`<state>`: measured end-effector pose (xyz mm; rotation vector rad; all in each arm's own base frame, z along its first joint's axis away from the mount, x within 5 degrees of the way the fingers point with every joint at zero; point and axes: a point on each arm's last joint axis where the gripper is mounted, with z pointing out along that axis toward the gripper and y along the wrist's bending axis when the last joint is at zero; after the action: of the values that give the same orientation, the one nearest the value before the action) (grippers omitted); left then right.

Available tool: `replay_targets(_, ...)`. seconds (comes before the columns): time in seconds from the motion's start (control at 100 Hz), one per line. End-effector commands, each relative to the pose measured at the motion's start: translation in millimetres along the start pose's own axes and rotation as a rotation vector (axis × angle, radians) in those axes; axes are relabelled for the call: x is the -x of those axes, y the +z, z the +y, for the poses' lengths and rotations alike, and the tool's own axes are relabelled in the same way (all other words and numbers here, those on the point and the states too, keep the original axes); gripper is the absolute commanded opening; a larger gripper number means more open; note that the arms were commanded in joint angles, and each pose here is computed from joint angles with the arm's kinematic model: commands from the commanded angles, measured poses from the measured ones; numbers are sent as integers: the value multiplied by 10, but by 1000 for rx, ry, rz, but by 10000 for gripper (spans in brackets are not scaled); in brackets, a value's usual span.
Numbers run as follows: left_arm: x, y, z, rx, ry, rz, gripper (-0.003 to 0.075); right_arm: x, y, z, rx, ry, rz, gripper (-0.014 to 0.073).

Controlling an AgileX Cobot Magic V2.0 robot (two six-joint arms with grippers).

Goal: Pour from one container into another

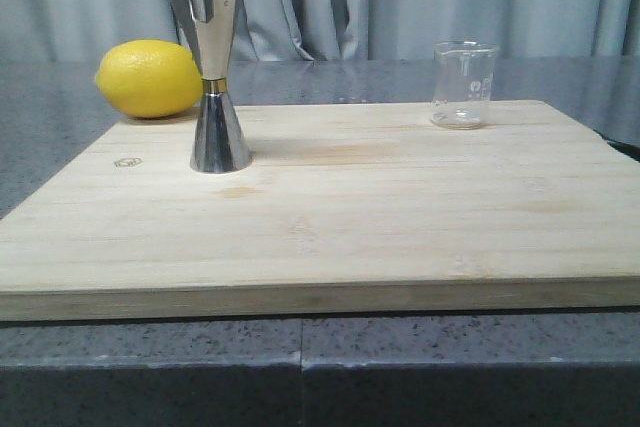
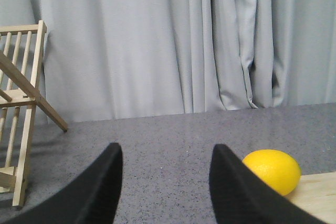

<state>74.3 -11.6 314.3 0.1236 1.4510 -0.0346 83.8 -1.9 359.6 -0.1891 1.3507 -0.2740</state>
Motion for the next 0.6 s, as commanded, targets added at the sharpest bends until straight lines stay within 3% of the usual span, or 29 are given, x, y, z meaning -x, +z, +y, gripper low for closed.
replay_targets(0.0, 46, -41, 17, 29, -40, -37, 240, 42, -151, -1, -12, -17, -57, 76)
replay_targets(0.16, -2, -62, -6, 12, -40, -33, 100, -85, -312, 44, -20, -62, -76, -32)
replay_targets(0.29, -12, -60, -23, -7, -40, -28, -18, -200, -346, 80, -15, -64, -61, -50)
replay_targets(0.59, -201, -43, -27, -10, -54, 27, -19, -294, -340, 108, -6, -63, -35, -50)
